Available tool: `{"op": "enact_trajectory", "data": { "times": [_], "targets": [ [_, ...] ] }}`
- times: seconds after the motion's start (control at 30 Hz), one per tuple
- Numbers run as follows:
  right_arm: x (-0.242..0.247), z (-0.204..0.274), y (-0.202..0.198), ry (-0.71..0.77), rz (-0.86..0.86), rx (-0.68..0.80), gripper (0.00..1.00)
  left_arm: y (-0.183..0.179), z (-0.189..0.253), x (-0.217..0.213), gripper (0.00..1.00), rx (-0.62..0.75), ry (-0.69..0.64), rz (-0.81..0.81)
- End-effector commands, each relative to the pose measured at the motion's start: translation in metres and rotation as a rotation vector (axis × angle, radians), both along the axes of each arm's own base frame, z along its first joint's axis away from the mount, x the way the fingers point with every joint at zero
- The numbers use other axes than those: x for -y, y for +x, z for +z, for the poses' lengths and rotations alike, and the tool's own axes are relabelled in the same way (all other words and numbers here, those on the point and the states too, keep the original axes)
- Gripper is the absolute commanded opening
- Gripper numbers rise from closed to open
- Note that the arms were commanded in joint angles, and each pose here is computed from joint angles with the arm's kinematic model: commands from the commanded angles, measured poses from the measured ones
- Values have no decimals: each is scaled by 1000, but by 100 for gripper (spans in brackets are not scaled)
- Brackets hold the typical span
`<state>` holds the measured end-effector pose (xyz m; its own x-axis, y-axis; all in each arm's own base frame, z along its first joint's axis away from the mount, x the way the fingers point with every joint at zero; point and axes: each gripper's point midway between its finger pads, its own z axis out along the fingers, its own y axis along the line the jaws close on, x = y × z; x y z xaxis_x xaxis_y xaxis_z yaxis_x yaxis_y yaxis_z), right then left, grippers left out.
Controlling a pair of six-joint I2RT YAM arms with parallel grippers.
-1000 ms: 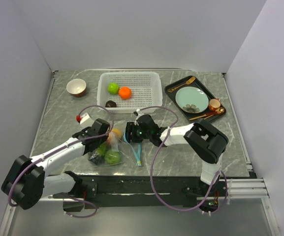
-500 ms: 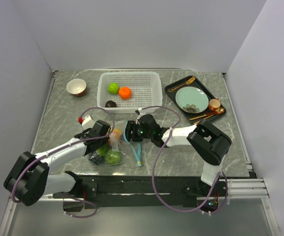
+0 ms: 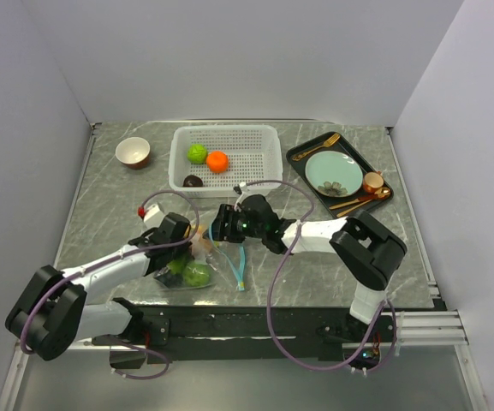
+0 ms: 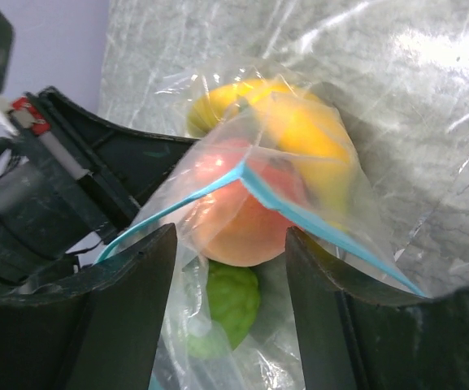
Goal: Open the zip-top bag and remove the fake food
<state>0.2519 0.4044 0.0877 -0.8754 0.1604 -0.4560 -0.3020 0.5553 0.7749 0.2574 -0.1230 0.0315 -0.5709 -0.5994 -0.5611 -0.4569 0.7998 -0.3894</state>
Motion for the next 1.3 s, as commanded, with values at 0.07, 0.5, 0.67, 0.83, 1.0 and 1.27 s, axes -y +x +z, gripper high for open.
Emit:
{"op": "enact_trajectory", "data": {
  "times": [0.07, 0.5, 0.67, 0.83, 1.0, 1.27],
  "targets": [
    [-6, 6, 0, 41, -20, -14, 59, -8, -7, 7, 1, -6, -36, -53],
    [10, 7, -1, 28, -79, -31, 46, -12, 51, -9, 35, 72, -20, -27],
    [18, 6, -3, 33, -110, -44, 44, -12, 65, -1, 27, 107, -84, -37],
    [23, 4, -6, 49, -130, -62, 40, -5, 65, 9, 15, 117, -123, -45],
    [30, 4, -8, 49, -150, -60, 41, 1, 58, 17, 8, 109, -148, -45],
    [17, -10, -5, 28, -107, -84, 42, 8, 49, 24, 4, 94, -150, -49]
  ]
}}
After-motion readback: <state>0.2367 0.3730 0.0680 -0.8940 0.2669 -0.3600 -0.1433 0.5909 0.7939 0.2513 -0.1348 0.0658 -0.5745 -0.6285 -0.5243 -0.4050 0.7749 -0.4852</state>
